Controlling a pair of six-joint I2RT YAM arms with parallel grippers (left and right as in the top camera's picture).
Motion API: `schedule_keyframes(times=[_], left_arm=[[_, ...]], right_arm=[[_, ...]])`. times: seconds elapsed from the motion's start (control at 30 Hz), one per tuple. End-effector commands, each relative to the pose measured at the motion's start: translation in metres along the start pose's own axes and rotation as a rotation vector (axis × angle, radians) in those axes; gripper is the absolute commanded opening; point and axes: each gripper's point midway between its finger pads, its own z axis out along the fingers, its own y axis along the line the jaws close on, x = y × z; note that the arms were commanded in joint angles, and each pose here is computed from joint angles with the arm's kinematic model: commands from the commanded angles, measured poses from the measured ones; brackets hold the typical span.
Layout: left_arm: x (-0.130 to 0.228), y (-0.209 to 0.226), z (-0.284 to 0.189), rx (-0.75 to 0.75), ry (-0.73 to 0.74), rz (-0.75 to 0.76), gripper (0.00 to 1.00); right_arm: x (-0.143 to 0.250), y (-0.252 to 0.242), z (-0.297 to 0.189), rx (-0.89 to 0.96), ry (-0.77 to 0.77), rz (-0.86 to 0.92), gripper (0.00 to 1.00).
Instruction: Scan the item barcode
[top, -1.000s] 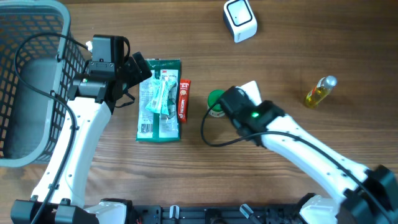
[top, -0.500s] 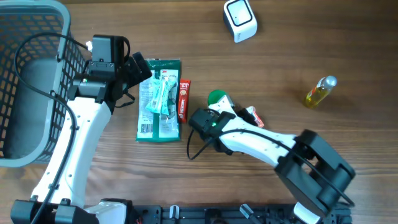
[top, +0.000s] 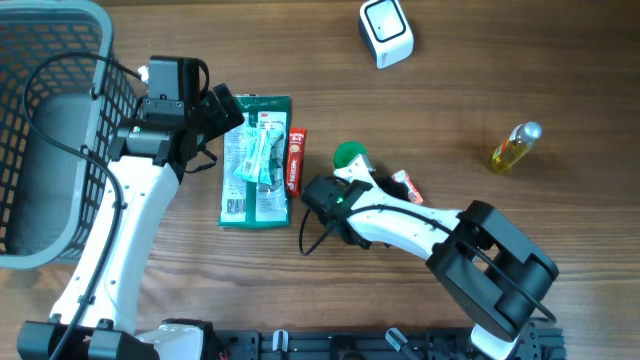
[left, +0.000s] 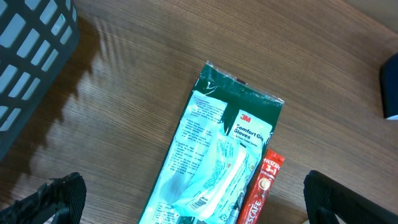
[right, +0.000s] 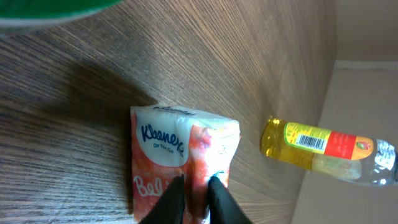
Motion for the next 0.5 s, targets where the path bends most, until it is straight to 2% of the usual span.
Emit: schedule_keyframes(times=[0.0,0.17,0.3,0.4,0.47], left_arm=[[-0.006,0.0,-0.004,0.001,-0.017,-0.004,1.0],[-0.006,0.0,-0.004,0.001,-0.017,-0.004,1.0],[-0.006,0.0,-0.004,0.0,-0.017,-0.004,1.0],[-0.006,0.0,-0.004,0.0,-0.017,-0.004,1.0],[-0.006,0.0,-0.004,0.0,-0.017,-0.003,1.0]], right_arm=[[-0.004,0.005,-0.001,-0.024,-0.001,0.015,0.24],[-0.012,-0.01,-0.015,-0.036,-0.049,-0.001,0.4],[-0.025,-0.039,-0.041,-0.062,-0.148,0.118,0.45],[-0.028,-0.057,-0.056,-0.097,-0.2,0.195,0.58],[-0.032,-0.056,-0.062,-0.238,-0.218,0.26,0.72]])
